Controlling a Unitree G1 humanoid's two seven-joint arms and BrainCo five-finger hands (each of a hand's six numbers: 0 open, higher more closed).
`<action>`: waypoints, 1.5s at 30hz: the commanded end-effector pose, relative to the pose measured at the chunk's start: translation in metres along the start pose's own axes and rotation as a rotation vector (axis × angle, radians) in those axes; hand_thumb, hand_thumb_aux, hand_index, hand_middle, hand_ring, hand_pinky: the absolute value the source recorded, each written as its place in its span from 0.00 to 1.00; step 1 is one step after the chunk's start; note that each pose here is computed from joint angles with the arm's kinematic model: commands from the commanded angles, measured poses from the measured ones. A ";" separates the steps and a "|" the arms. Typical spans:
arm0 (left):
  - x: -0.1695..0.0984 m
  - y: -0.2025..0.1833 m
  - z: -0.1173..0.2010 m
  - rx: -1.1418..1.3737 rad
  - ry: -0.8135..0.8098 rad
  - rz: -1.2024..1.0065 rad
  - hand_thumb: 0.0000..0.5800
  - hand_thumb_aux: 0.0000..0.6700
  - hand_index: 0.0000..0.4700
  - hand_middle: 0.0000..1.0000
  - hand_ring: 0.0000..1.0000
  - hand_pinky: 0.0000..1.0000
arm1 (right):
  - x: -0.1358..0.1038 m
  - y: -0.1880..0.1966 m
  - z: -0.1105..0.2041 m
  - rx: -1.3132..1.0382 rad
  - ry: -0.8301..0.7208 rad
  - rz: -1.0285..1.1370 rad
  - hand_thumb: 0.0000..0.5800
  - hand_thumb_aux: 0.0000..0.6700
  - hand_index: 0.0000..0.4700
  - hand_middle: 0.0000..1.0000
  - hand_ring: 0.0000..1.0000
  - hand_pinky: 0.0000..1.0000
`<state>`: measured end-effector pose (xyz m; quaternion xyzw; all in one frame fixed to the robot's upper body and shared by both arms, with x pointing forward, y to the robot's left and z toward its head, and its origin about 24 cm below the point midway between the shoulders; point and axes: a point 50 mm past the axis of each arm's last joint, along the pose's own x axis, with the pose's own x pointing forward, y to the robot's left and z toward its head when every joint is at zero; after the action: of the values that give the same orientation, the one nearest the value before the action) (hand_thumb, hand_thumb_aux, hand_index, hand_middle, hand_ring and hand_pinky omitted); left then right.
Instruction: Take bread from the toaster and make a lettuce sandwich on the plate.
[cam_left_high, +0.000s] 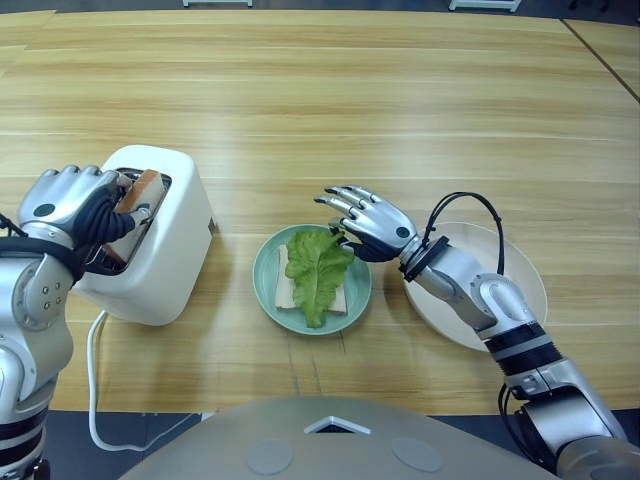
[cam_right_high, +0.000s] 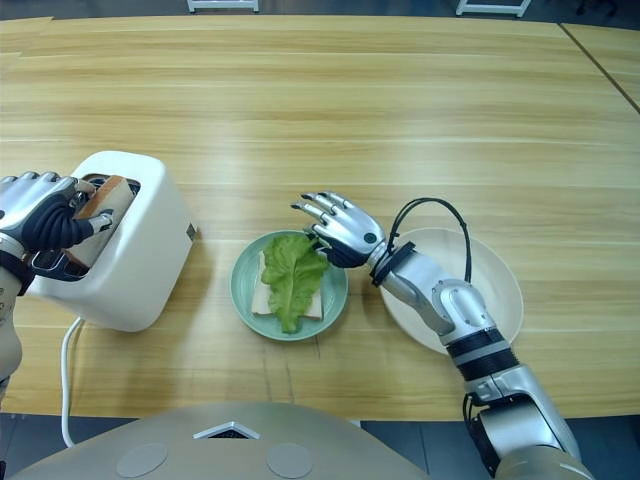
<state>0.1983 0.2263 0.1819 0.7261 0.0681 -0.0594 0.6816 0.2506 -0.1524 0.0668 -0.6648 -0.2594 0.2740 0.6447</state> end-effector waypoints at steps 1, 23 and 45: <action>0.001 0.003 0.003 -0.002 -0.004 0.010 1.00 1.00 1.00 1.00 1.00 1.00 | 0.007 0.002 0.004 -0.029 -0.049 0.017 1.00 1.00 1.00 0.00 0.00 0.00; 0.004 0.115 0.019 -0.025 -0.276 0.292 1.00 1.00 1.00 1.00 1.00 1.00 | -0.022 -0.053 -0.041 -0.285 0.176 -0.239 0.00 0.00 0.00 0.00 0.00 0.00; 0.112 -0.006 0.157 -0.085 -1.027 -0.799 1.00 1.00 1.00 1.00 1.00 1.00 | -0.082 -0.047 0.088 0.066 -0.279 -0.265 0.00 0.00 0.00 0.00 0.00 0.00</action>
<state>0.3072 0.0794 0.1609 0.5115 -0.0163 -0.6185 0.5962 0.1347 -0.1497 0.1313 -0.5645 -0.4647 0.2414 0.6380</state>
